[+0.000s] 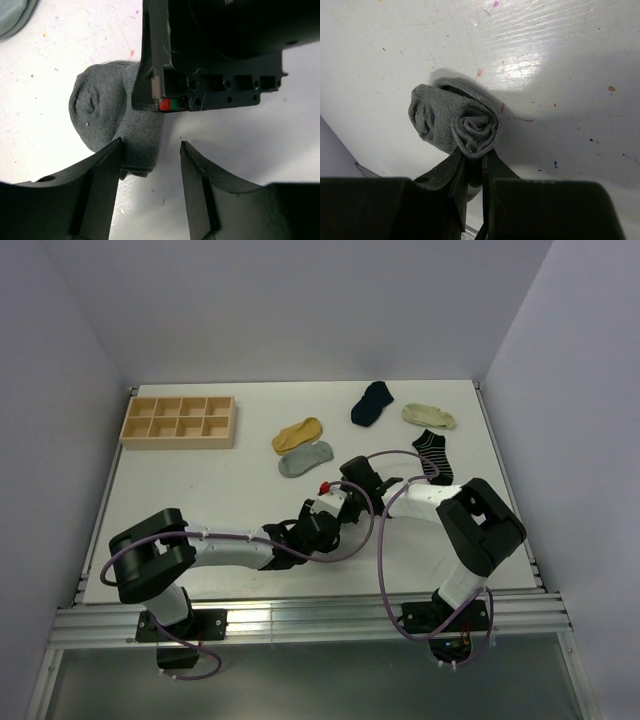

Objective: Roll the socks
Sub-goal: Roll the sock at the center of the board.

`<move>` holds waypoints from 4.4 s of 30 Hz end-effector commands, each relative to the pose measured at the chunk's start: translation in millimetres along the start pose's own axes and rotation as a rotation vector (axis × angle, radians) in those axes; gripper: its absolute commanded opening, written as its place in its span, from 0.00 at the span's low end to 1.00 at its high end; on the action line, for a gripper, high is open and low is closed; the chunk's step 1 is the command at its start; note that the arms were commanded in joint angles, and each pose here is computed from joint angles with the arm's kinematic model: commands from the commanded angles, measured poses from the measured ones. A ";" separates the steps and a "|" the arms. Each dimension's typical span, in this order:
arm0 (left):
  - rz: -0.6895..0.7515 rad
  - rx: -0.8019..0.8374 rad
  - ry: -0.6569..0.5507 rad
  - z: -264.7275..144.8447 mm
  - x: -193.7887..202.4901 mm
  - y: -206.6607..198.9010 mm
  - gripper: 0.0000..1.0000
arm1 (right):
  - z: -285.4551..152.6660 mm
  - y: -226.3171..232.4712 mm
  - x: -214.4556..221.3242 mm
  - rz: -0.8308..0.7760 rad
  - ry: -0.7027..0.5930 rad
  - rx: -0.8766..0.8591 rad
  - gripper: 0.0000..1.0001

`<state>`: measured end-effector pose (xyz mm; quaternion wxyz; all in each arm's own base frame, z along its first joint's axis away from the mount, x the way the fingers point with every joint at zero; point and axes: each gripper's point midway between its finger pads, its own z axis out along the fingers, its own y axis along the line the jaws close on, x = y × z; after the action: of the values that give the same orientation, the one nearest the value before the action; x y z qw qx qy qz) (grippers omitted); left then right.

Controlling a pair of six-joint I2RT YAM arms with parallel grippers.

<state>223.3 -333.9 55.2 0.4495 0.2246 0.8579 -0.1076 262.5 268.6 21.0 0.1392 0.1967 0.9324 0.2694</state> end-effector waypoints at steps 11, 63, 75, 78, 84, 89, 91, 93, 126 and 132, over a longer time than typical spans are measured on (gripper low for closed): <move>0.107 -0.082 0.004 16.0 11.4 -5.2 0.45 | 4.6 -15.5 13.8 -0.016 0.052 0.063 0.00; -0.789 0.438 0.440 20.2 43.0 24.8 0.00 | 7.1 5.1 -11.4 0.046 -0.130 -0.118 0.56; -0.676 0.351 0.344 20.2 32.0 45.1 0.27 | 5.7 -3.7 -10.6 0.005 -0.109 -0.029 0.00; -0.591 0.273 0.275 17.9 17.5 53.7 0.43 | 3.0 -9.3 -10.4 -0.001 -0.099 0.019 0.00; -0.390 0.159 0.106 -2.3 -17.3 41.1 0.58 | -1.8 -12.1 -8.9 -0.016 -0.074 0.081 0.00; -0.243 -0.005 -0.035 -12.4 -41.0 43.9 0.60 | -1.9 -11.2 -4.9 -0.024 -0.049 0.093 0.00; -0.188 -0.024 -0.072 -16.4 -46.5 35.9 0.61 | -1.1 -10.9 -3.0 -0.024 -0.038 0.095 0.00; -0.128 -0.004 -0.095 -19.3 -49.6 22.4 0.60 | 0.0 -10.7 -1.7 -0.027 -0.032 0.095 0.00; 0.101 -0.086 0.082 19.2 43.5 -2.9 0.03 | -2.4 6.5 5.0 -0.015 0.012 0.021 0.00; -0.049 0.067 0.115 3.5 38.4 -13.3 0.00 | -13.3 16.2 -3.8 -0.011 -0.059 -0.058 0.21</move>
<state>225.5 -331.1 31.4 0.4550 0.2250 0.8596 -0.0583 264.9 268.8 23.9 0.1513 0.1991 0.9325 0.2607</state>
